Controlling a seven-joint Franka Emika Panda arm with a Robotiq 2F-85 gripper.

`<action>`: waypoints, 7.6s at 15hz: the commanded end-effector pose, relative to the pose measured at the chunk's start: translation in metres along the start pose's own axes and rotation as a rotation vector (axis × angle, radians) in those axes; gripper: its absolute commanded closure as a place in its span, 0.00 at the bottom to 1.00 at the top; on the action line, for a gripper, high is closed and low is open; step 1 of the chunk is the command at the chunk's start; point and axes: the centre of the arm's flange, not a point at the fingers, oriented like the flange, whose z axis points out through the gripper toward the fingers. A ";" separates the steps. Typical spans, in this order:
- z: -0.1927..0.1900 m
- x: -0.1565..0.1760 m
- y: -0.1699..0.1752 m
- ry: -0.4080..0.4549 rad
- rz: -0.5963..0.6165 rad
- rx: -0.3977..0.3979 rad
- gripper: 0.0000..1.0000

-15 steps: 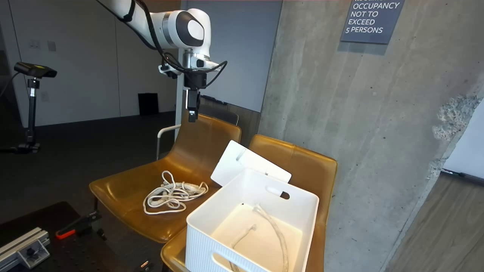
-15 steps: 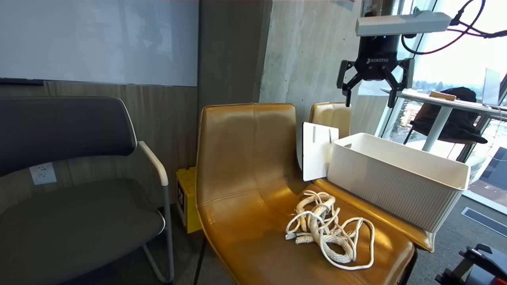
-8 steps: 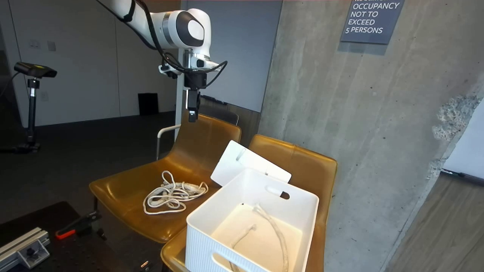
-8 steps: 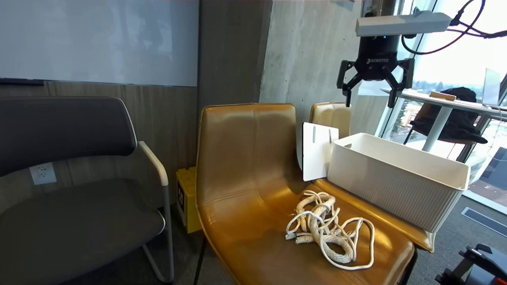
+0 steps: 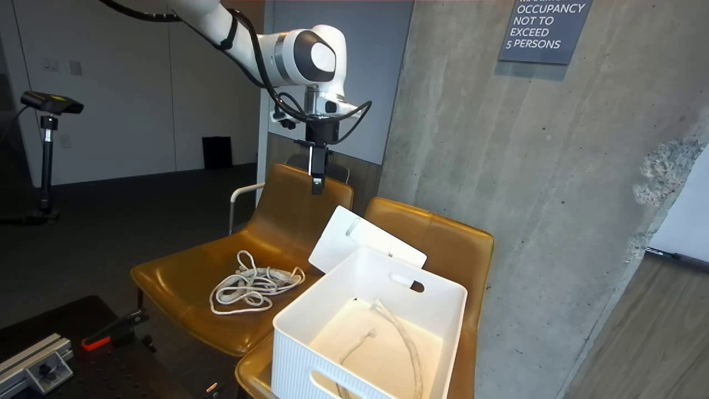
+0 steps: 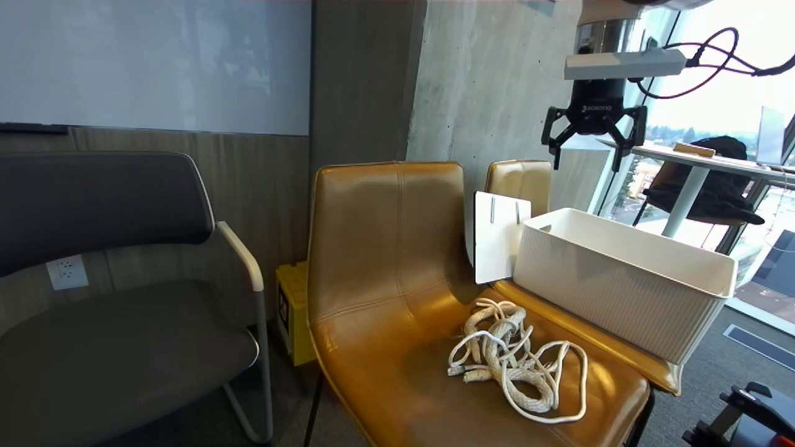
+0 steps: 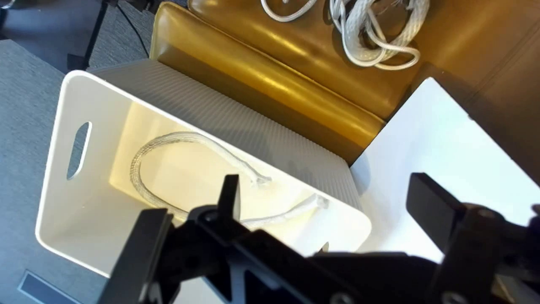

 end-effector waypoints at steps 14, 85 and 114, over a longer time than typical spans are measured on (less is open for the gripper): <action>0.135 0.069 0.079 0.165 0.441 -0.012 0.00; 0.265 0.177 0.071 0.214 0.969 0.021 1.00; 0.346 0.209 0.080 0.200 0.949 -0.074 0.72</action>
